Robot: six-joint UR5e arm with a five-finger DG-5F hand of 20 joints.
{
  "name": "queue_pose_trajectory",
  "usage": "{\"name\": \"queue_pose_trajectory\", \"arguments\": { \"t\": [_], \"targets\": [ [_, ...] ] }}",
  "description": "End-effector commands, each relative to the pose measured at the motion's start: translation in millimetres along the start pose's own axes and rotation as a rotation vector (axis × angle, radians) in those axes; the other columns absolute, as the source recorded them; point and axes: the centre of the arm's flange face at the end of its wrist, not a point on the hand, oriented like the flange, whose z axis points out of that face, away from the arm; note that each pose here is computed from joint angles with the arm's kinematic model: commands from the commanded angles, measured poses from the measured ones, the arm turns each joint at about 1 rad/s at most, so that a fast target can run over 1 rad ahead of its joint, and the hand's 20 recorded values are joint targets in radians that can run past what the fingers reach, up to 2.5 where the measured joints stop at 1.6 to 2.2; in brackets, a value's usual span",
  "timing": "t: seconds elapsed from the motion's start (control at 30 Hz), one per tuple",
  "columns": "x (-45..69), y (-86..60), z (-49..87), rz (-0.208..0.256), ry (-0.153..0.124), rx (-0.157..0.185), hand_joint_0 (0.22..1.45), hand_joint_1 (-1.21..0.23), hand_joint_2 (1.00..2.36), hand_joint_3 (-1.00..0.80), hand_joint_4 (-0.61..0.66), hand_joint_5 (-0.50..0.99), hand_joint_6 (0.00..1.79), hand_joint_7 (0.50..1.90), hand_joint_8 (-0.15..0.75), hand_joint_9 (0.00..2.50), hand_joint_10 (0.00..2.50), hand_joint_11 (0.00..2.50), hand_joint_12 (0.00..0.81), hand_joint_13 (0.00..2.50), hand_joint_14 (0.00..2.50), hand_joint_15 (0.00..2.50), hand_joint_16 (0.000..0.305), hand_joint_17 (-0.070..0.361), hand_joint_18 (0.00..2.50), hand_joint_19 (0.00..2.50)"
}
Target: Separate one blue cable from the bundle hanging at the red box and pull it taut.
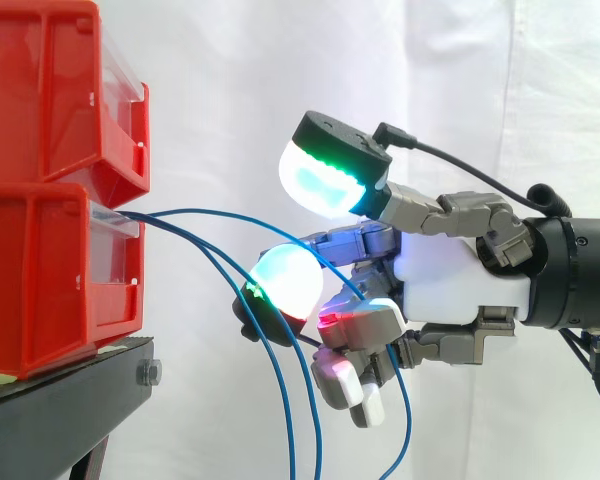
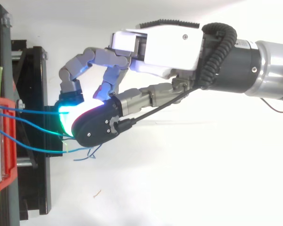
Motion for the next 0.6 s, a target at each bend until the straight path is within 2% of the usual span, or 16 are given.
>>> {"name": "queue_pose_trajectory", "arguments": {
  "t": [0.0, 0.07, 0.17, 0.43, 0.53, 0.57],
  "targets": [
    [-3.4, -0.7, -0.1, 0.011, -0.003, 0.000, 0.48, -0.37, 1.00, -0.50, 0.15, -0.13, 0.82, 1.05, 0.389, 1.29, 0.01, 1.40, 0.414, 1.18, 0.02, 0.83, 0.052, 0.117, 1.13, 0.63],
    [-9.0, -1.7, 0.0, 0.025, -0.010, -0.003, 0.48, -0.37, 1.00, -0.50, 0.15, -0.13, 0.82, 1.05, 0.387, 1.31, 0.01, 1.43, 0.416, 1.22, 0.02, 0.88, 0.052, 0.117, 1.13, 0.63],
    [-11.5, -2.7, -0.5, 0.040, -0.015, 0.001, 0.51, -0.40, 1.00, -0.50, 0.15, -0.13, 0.82, 1.07, 0.365, 1.33, 0.01, 1.51, 0.402, 1.27, 0.02, 1.01, 0.050, 0.113, 1.12, 0.67],
    [-11.3, -3.2, -0.7, 0.045, -0.014, 0.001, 0.53, -0.44, 1.00, -0.50, 0.15, -0.13, 0.80, 1.08, 0.350, 1.33, 0.00, 1.61, 0.383, 1.32, 0.02, 1.22, 0.049, 0.110, 1.12, 0.70],
    [-12.0, -3.4, -0.7, 0.042, -0.021, 0.003, 0.53, -0.45, 1.00, -0.50, 0.15, -0.13, 0.80, 1.08, 0.345, 1.32, 0.00, 1.65, 0.374, 1.35, 0.01, 1.35, 0.049, 0.110, 1.12, 0.72],
    [-12.7, -9.9, -0.7, 0.040, -0.032, 0.015, 0.53, -0.46, 1.00, -0.50, 0.15, -0.13, 0.80, 1.07, 0.346, 1.33, 0.00, 1.66, 0.379, 1.36, 0.01, 1.38, 0.049, 0.111, 1.12, 0.73]
  ]
}}
